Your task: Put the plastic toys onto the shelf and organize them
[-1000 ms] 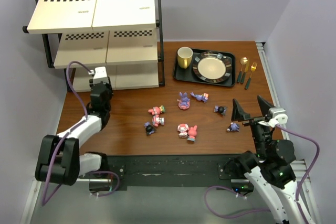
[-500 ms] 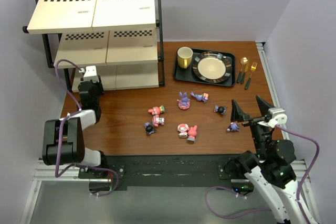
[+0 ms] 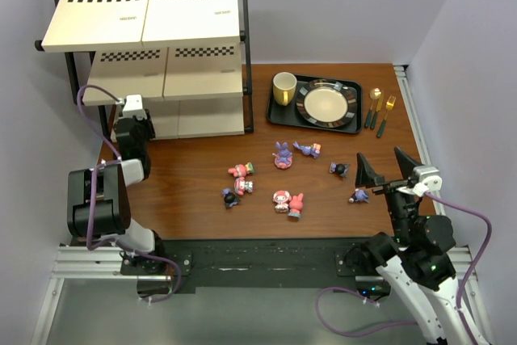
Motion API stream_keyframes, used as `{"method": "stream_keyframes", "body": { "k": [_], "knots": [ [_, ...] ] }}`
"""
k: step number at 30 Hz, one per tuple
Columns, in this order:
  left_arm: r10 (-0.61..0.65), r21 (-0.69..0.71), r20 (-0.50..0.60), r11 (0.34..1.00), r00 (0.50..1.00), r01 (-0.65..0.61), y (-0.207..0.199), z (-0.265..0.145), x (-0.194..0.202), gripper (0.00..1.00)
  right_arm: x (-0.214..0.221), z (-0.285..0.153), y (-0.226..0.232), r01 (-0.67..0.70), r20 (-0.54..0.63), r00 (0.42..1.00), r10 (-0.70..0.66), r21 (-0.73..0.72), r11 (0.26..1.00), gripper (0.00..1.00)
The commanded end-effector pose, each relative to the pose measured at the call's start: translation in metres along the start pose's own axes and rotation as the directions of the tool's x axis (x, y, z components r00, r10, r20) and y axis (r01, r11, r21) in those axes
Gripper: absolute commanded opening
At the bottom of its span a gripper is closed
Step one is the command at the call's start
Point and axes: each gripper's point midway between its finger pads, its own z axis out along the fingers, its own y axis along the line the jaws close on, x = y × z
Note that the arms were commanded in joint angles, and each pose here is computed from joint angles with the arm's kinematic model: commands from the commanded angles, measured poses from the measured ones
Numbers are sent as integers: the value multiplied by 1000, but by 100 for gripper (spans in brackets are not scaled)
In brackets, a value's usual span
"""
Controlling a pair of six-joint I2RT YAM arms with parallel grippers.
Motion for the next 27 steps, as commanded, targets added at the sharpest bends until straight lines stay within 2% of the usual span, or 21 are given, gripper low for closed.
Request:
{"method": "stream_keyframes", "body": {
  "k": [1,11,15,19,27],
  "knots": [
    [-47,20,126,999,991,45,-2,11,-41,2,-4,1,-3,-5,19,1000,4,19,1000,99],
    [-136,17,154,991,979,135,-2,12,-45,0,-3,2,-2,-4,18,1000,4,14,1000,99],
    [-184,18,152,983,971,184,-4,8,-34,0,-4,0,-3,-8,23,1000,7,17,1000,99],
    [-198,7,214,980,957,201,-2,-2,-36,0,-3,1,0,-11,22,1000,11,5,1000,99],
    [-185,9,211,982,960,188,-10,9,-22,0,-3,1,-2,-6,15,1000,6,11,1000,99]
  ]
}}
